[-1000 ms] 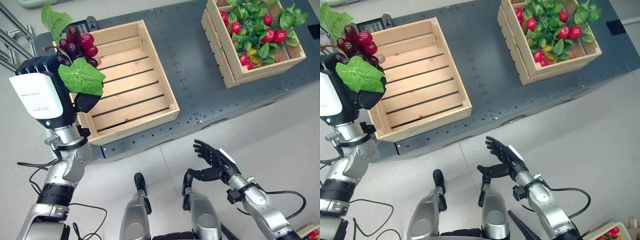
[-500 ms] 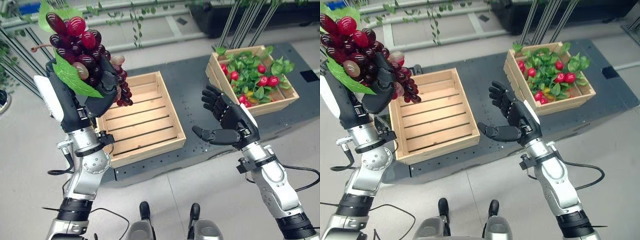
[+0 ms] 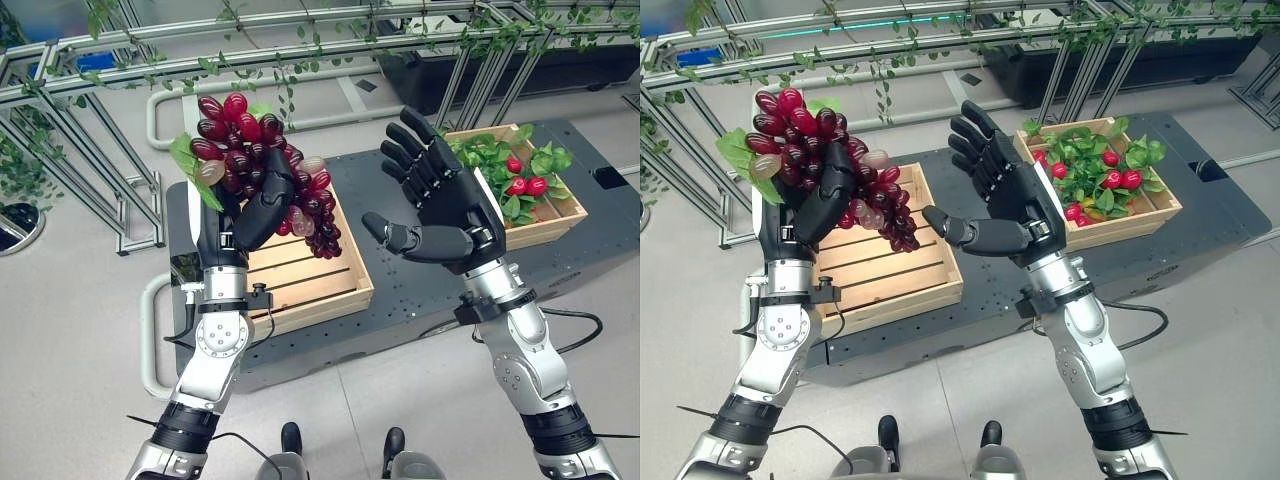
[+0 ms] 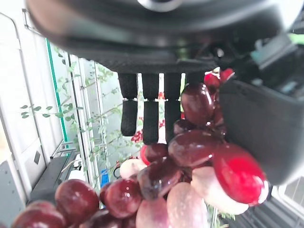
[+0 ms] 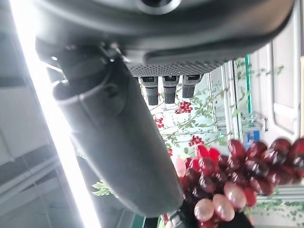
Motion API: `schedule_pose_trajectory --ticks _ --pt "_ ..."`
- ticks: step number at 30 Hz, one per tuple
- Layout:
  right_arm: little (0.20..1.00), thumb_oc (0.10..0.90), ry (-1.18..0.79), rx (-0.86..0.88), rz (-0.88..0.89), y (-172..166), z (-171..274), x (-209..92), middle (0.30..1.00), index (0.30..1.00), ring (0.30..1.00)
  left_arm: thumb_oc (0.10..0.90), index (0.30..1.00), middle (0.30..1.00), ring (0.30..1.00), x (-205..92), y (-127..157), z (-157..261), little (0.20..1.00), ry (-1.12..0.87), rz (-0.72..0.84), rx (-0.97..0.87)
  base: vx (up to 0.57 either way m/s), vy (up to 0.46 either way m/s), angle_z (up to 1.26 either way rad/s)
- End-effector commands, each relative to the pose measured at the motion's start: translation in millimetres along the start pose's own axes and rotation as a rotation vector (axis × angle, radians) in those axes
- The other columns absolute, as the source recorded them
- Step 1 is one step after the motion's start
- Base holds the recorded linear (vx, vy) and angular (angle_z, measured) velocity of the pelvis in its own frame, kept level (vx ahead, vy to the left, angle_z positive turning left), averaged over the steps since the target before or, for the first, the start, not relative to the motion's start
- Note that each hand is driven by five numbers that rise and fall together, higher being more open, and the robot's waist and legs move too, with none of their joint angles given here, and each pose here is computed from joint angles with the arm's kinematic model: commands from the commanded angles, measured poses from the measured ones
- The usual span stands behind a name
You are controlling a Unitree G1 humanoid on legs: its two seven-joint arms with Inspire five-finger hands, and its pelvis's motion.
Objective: Pick up the fruits from the basket on one side to the basket on the other side
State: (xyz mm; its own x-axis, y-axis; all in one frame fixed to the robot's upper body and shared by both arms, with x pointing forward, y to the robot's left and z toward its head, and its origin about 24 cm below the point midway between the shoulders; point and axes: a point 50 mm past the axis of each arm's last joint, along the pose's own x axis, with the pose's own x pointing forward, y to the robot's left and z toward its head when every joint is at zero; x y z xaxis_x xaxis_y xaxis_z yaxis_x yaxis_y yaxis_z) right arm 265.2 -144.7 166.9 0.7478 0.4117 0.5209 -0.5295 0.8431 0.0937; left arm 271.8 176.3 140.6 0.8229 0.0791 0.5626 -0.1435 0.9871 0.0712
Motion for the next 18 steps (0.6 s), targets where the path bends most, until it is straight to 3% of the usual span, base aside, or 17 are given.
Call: schedule_pose_trajectory --ticks 1,7,13,18 --pt "0.9 0.8 -0.192 0.097 0.029 13 26 9 0.9 0.9 0.9 0.4 0.3 0.3 0.3 17 -11 40 0.3 -0.241 -0.079 -0.073 0.0 0.0 0.0" --pt "0.9 0.8 -0.134 0.15 0.067 28 17 14 0.9 0.9 0.9 0.4 0.3 0.3 0.3 15 -21 41 0.3 -0.244 -0.139 -0.062 0.0 0.0 0.0" --pt "0.9 0.8 -0.019 0.063 0.068 34 2 12 0.9 0.9 0.9 0.4 0.3 0.3 0.3 11 -20 49 0.3 -0.326 -0.086 0.019 0.0 0.0 0.0" --pt "0.9 0.8 0.044 0.033 0.053 35 -10 8 0.9 0.9 0.9 0.4 0.3 0.3 0.3 11 -22 56 0.3 -0.35 -0.082 -0.022 0.0 0.0 0.0"
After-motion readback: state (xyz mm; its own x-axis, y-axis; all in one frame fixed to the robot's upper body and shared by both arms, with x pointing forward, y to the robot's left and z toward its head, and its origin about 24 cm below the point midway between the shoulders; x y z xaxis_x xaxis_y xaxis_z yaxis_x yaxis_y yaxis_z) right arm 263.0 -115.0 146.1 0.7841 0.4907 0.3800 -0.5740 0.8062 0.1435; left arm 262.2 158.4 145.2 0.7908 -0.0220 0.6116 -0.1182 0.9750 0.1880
